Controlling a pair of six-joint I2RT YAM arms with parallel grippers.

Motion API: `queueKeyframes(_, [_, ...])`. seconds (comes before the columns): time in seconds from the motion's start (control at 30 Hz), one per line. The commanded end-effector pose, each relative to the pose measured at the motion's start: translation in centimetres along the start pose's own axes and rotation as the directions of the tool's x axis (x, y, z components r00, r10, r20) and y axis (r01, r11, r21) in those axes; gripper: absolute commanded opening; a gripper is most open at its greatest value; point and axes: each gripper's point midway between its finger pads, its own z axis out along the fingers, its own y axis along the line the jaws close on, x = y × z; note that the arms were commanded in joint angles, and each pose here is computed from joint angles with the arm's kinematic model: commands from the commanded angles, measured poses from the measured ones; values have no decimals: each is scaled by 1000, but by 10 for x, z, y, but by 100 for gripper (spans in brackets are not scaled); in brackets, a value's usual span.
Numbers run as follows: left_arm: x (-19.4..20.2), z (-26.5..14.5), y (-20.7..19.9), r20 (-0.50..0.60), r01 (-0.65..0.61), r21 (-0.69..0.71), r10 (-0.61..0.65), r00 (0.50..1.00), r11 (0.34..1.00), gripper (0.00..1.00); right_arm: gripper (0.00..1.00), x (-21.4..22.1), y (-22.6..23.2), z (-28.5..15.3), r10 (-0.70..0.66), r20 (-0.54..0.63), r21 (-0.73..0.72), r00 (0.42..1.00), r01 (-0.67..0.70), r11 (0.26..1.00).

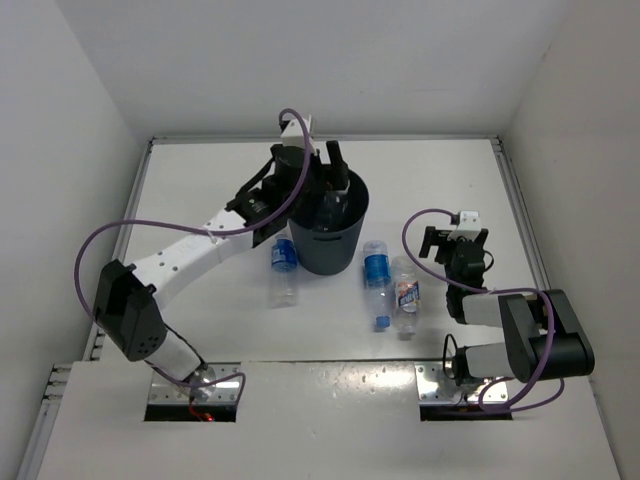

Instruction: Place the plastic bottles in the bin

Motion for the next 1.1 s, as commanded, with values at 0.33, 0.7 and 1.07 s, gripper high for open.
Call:
queueKeyframes(0.33, [-85,-64,33,192,-2,-112,24,981,994,100,100,-24,1,7,18,76,28,997,-20,999])
queueKeyframes(0.7, [-28,-159,181,120,-21,-407,77,990,913,100,100,-58,-4,27,18,-74,101,997,-10,995])
queueKeyframes(1.07, [41,-215,234,120,53,-523,13,993,850,100,100,-65,62,-15,-156,-551,-327,820,-39,944])
